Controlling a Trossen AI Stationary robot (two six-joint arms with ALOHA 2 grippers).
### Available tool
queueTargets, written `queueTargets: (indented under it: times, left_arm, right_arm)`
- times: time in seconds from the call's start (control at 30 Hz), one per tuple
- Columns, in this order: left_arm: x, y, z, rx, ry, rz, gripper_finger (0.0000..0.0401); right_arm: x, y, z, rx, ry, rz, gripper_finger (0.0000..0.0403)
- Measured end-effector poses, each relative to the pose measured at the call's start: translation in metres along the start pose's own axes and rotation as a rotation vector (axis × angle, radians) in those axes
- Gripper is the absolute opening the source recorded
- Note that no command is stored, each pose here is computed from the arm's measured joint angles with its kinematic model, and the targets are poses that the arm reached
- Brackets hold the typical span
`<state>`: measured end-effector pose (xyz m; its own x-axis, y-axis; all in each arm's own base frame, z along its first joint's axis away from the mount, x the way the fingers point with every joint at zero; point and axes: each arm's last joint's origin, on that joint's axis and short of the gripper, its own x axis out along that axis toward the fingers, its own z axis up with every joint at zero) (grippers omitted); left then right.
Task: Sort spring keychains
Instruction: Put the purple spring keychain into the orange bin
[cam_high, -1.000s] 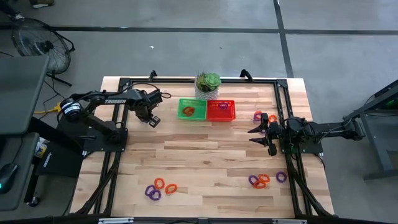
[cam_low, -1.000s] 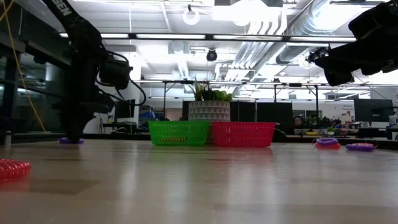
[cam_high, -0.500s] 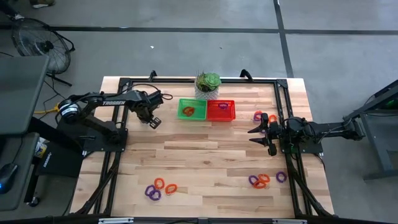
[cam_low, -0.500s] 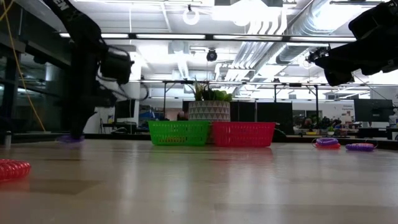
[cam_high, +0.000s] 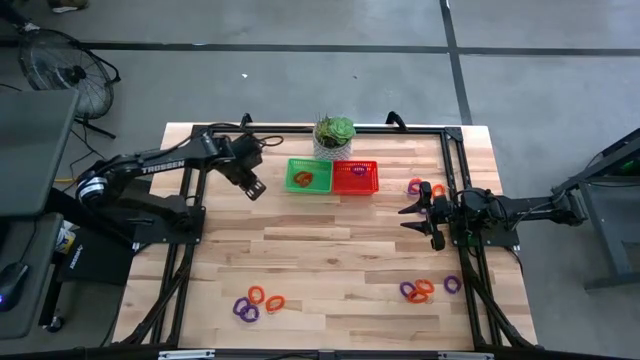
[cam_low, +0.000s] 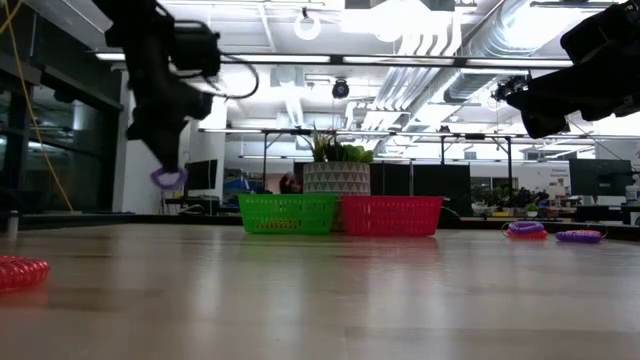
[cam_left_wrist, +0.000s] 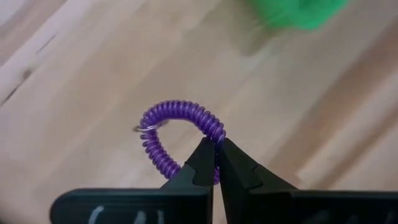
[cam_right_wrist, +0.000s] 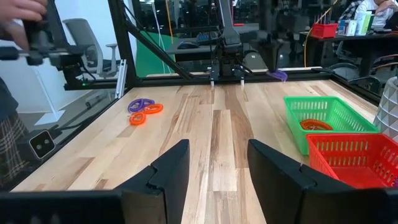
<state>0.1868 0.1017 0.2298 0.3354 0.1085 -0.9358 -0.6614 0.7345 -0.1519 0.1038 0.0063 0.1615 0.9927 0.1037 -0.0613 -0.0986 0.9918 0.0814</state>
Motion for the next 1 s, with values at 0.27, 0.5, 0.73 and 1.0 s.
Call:
queueTargets:
  times: [0.27, 0.5, 0.73, 1.0]
  left_arm:
    - [-0.017, -0.028, 0.018, 0.174, -0.135, -0.241, 0.0000]
    - [-0.005, -0.060, 0.035, 0.238, -0.236, -0.469, 0.0000]
    - [0.012, -0.092, 0.053, 0.209, -0.346, -0.614, 0.0000]
    - [0.017, -0.128, 0.081, 0.213, -0.406, -0.679, 0.0000]
  right_arm:
    - [0.000, 0.000, 0.000, 0.000, 0.000, 0.000, 0.0163]
    - [0.000, 0.000, 0.000, 0.000, 0.000, 0.000, 0.0157]
    - [0.000, 0.000, 0.000, 0.000, 0.000, 0.000, 0.0160]
    - [0.000, 0.000, 0.000, 0.000, 0.000, 0.000, 0.0159]
